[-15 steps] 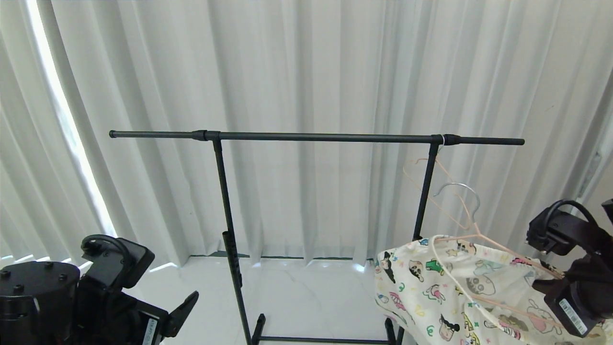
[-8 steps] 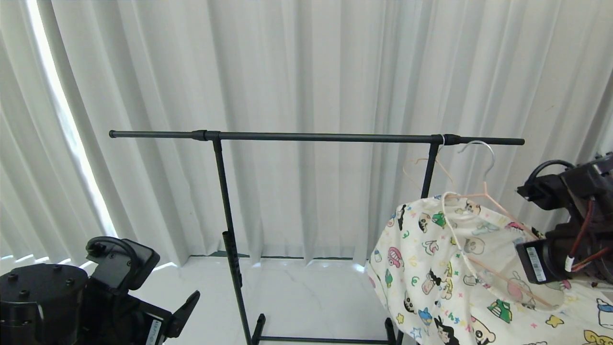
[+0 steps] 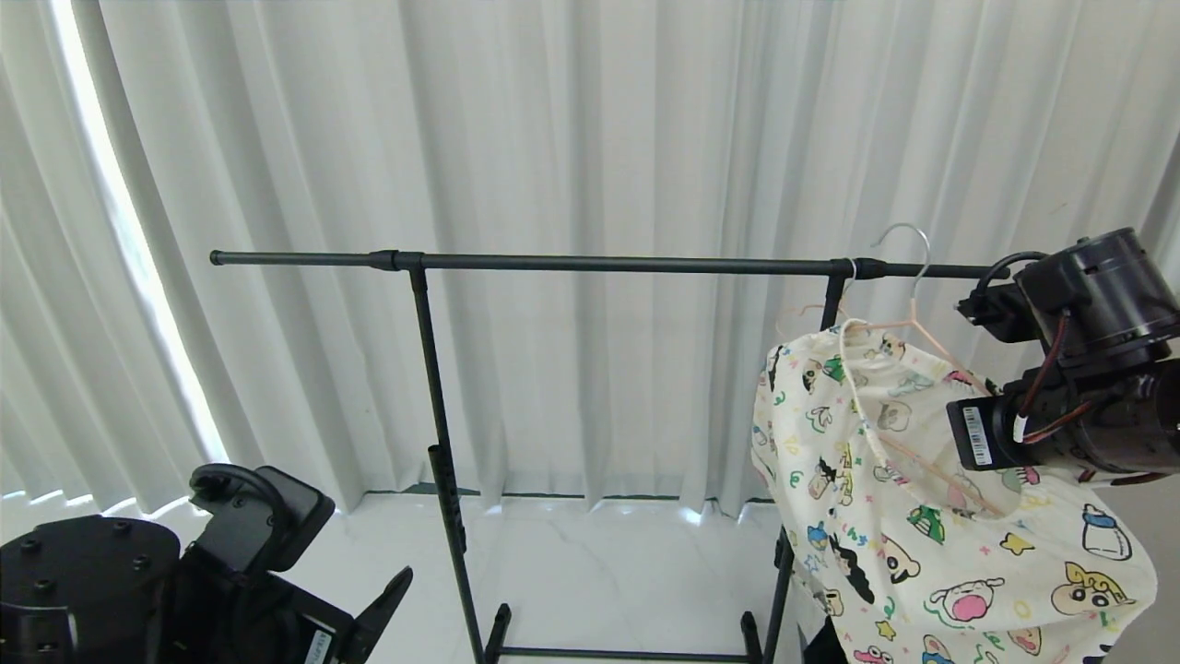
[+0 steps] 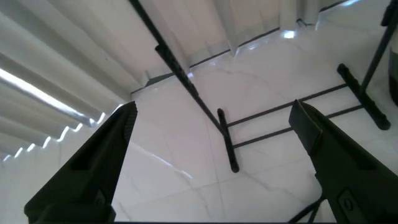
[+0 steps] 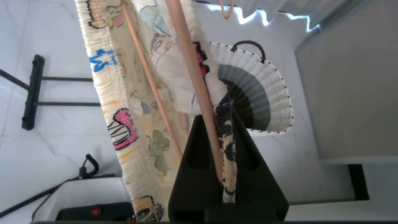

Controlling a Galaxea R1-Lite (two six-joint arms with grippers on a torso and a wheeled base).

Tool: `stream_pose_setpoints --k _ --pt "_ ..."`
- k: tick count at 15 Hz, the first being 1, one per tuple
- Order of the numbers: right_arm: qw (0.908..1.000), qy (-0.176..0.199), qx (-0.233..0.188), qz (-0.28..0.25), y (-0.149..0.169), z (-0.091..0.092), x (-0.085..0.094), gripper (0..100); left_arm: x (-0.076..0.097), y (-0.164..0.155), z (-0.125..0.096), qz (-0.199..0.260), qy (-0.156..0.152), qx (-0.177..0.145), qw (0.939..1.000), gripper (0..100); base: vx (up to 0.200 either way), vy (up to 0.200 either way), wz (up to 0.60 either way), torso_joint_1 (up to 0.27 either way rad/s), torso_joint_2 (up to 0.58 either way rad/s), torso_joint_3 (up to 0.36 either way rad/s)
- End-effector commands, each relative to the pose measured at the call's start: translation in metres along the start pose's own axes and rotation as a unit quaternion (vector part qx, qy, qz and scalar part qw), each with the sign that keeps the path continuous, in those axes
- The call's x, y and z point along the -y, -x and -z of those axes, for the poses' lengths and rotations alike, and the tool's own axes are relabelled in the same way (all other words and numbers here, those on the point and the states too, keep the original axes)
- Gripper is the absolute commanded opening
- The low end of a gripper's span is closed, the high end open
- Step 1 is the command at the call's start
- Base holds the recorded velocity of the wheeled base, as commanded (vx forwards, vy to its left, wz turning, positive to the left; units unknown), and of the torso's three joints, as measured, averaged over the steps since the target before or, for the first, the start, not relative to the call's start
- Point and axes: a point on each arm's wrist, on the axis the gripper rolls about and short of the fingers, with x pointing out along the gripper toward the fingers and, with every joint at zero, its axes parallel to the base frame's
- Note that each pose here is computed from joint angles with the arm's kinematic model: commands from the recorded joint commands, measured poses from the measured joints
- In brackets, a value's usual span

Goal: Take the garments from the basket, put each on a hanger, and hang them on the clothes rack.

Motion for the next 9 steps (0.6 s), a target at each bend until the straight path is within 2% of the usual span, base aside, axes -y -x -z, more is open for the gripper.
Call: stream_pose_setpoints --k 1,9 --pt "1.0 0.001 0.001 0.0 -0.0005 -0.0012 -0.0006 0 0.0018 0.0 -0.0037 0.005 -0.002 0.007 1.0 100 0.2 0.0 0.0 -0.012 0.0 0.007" --pt "1.0 0.007 -0.001 -0.003 0.0002 0.0004 -0.002 0 0.0022 -0.0008 -0.0034 0.005 -0.005 0.005 1.0 100 0.2 0.0 0.0 0.002 0.0 0.002"
